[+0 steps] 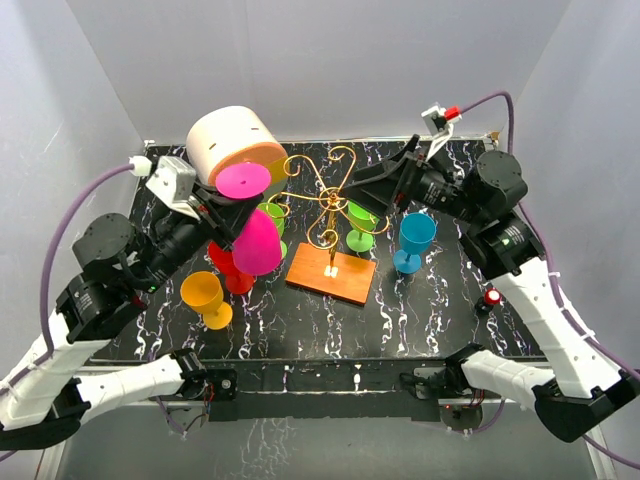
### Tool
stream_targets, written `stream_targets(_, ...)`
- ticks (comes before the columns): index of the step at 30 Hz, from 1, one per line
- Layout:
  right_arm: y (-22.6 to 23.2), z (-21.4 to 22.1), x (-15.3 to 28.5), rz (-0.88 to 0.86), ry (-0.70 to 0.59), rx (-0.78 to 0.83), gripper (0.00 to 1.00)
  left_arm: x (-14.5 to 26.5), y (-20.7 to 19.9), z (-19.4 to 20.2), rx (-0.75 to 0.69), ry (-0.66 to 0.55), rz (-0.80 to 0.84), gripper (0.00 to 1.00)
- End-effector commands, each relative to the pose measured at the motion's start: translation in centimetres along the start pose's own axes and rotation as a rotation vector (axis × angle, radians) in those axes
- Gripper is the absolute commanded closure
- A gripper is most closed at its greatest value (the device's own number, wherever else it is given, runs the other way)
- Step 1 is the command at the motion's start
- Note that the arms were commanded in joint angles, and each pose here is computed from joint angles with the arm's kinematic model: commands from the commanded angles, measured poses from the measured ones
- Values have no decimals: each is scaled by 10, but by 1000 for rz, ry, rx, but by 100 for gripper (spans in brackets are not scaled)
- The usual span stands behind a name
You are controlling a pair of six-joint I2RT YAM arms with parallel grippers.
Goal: Place the wine glass upside down on the wine glass rack
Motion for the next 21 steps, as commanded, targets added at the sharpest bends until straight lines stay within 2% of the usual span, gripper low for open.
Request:
stream_targets(1,39,-24,-10,-100,-82,76,21,6,1,14,-33,12,13,100)
stream_targets(8,63,14,-45,-118,-37,105,19,11,3,16,-12,-32,15,100)
stream_targets(14,93,59,-83,-118,2,235,7,15,-2,11,33,-50,35,100)
stream_targets(21,118,89,-108,-179,28,269,6,22,-6,6,88,-76,55,100)
Point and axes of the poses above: each gripper's point midway between its finger pads, its own x axis back along the fingers, its own y axis along the line the jaws close on, z = x × y, the point moved 1 cm from there along x, back along the fingers
